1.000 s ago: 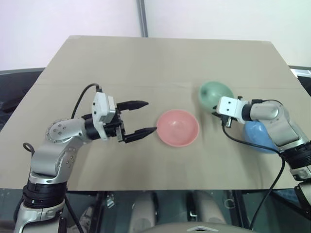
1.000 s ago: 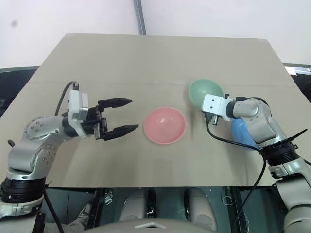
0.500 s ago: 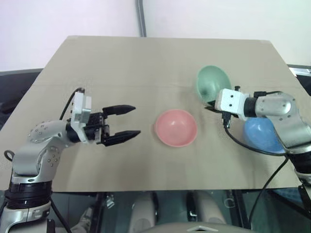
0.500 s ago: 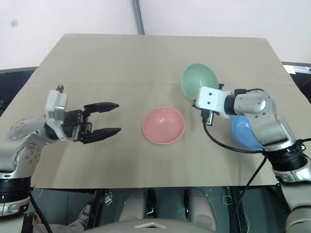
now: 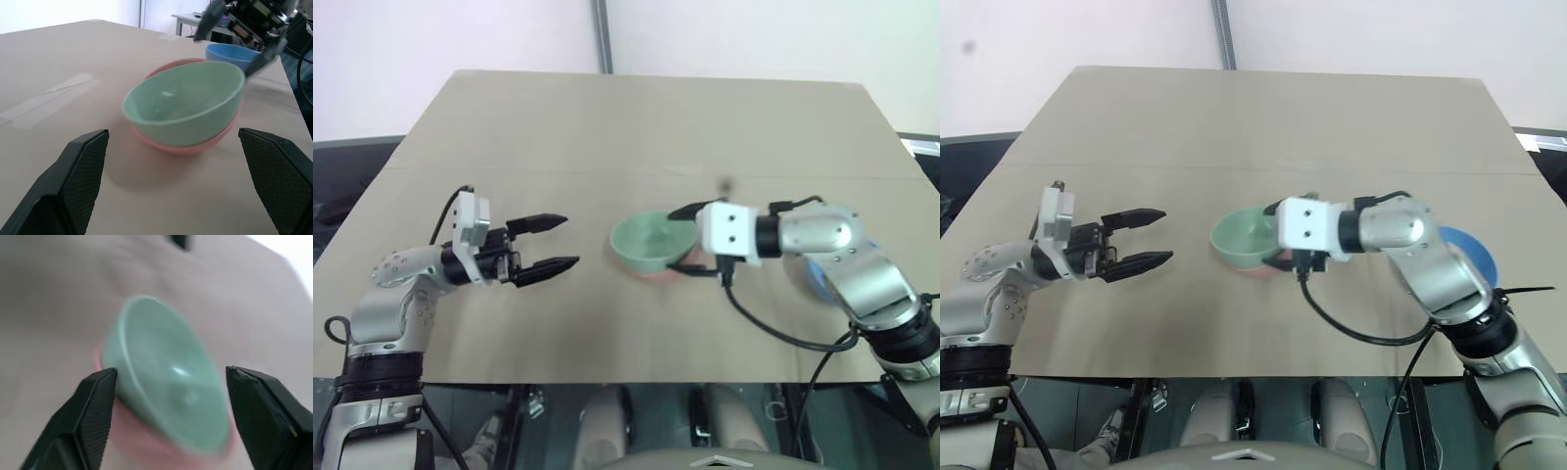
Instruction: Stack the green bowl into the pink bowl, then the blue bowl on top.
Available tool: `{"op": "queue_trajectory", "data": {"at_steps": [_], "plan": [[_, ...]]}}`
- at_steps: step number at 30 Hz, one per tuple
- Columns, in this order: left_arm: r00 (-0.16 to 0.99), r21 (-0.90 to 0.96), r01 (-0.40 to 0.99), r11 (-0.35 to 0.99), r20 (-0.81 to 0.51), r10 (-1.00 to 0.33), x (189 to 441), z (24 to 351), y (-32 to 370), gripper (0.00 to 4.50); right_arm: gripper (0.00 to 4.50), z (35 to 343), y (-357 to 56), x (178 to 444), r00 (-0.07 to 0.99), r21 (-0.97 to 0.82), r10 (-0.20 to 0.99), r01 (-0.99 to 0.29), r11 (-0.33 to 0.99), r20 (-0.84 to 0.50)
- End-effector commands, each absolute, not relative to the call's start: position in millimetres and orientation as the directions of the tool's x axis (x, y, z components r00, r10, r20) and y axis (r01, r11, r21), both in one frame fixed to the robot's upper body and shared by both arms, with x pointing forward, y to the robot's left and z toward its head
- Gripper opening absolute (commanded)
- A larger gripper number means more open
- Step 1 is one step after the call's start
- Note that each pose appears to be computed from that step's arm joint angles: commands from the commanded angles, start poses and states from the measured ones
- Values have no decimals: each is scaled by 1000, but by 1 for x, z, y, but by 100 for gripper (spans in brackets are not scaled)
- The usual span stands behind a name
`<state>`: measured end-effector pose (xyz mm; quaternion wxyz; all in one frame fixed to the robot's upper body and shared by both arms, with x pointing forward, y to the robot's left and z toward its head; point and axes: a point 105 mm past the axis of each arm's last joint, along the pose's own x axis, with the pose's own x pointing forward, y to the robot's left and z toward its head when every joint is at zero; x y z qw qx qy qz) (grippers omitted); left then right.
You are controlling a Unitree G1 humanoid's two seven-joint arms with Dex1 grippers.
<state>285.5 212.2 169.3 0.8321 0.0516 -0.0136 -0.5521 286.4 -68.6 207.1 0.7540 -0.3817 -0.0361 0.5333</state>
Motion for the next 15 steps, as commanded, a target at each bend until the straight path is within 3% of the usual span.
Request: {"op": "queue_trajectory", "data": {"at_steps": [1, 9, 15], "plan": [[359, 139, 925, 354, -11, -933, 286, 178, 202, 450, 374, 229, -105, 271, 540, -616, 778, -743, 260, -322], [298, 129, 946, 297, 17, -954, 296, 179, 184, 450, 374, 207, -164, 240, 693, -495, 564, -719, 489, -450], [254, 134, 958, 255, 23, -967, 303, 181, 172, 450, 374, 160, -201, 240, 749, -450, 348, -631, 632, -563]]}}
